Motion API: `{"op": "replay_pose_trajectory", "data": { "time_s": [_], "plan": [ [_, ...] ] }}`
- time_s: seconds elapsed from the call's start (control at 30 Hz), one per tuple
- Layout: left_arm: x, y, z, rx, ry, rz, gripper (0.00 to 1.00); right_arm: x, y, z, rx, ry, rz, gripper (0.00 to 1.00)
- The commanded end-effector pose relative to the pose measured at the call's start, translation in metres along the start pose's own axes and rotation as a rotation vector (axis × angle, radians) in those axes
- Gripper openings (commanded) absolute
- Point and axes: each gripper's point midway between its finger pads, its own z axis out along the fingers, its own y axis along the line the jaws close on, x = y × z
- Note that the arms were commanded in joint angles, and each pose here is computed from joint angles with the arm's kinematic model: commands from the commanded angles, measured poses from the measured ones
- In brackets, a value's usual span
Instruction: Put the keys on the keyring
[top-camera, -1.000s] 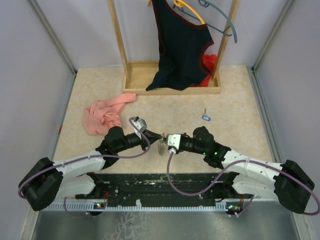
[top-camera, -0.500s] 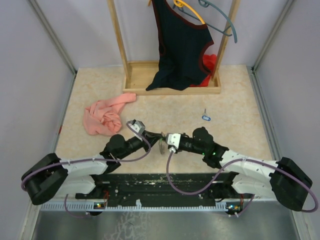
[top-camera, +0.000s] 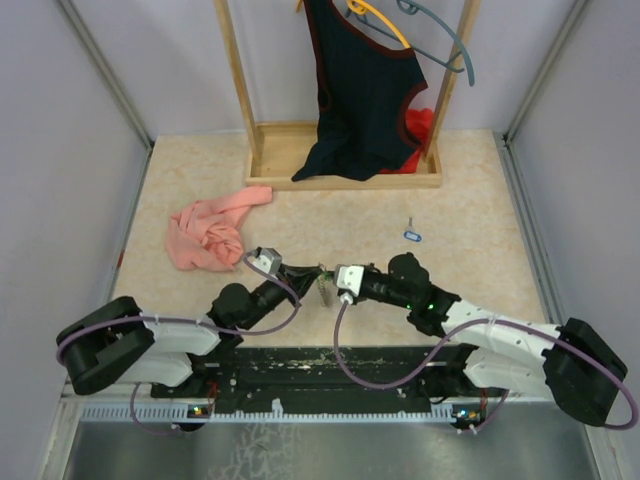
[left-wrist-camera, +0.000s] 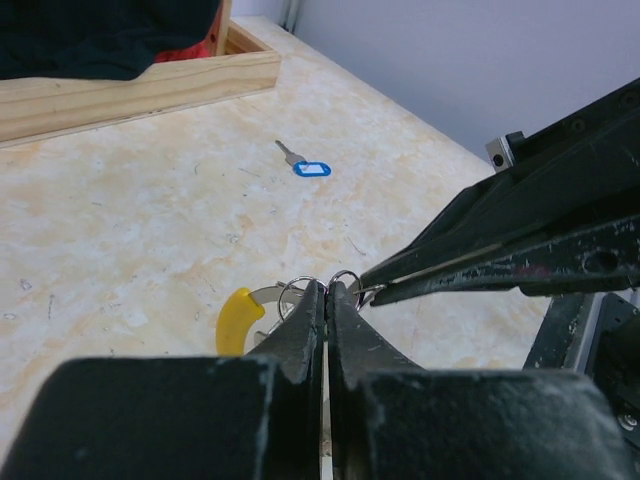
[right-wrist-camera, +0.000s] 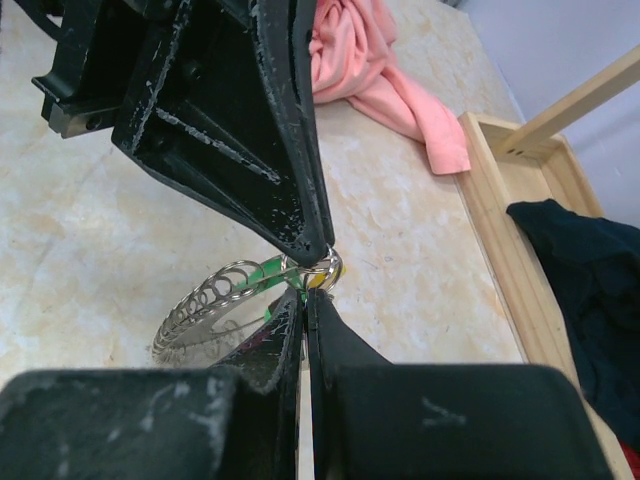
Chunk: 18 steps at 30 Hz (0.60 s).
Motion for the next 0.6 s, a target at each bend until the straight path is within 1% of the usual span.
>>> {"op": "replay_pose_trajectory", "data": {
  "time_s": [0.0,0.2,0.47,0.57],
  "plan": [
    [-0.031,0.018,-0.006,-0.103,-0.14,-0.016,0.0,-0.021,-0.021,-0.01,0.047,-0.042,-0.016,0.0],
    [-0.024,0.022,-0.011,-0.121,-0.104,-0.006,0.0,-0.023,-0.024,-0.009,0.04,-0.034,-0.01,0.0],
    [-0.018,0.021,-0.019,-0.104,-0.078,0.017,0.24,-0.034,-0.031,-0.006,0.02,-0.06,-0.02,0.0],
    [-0.017,0.02,-0.024,-0.09,-0.065,0.032,0.29,-0.035,-0.032,-0.003,0.003,-0.052,-0.029,0.0]
  ]
}}
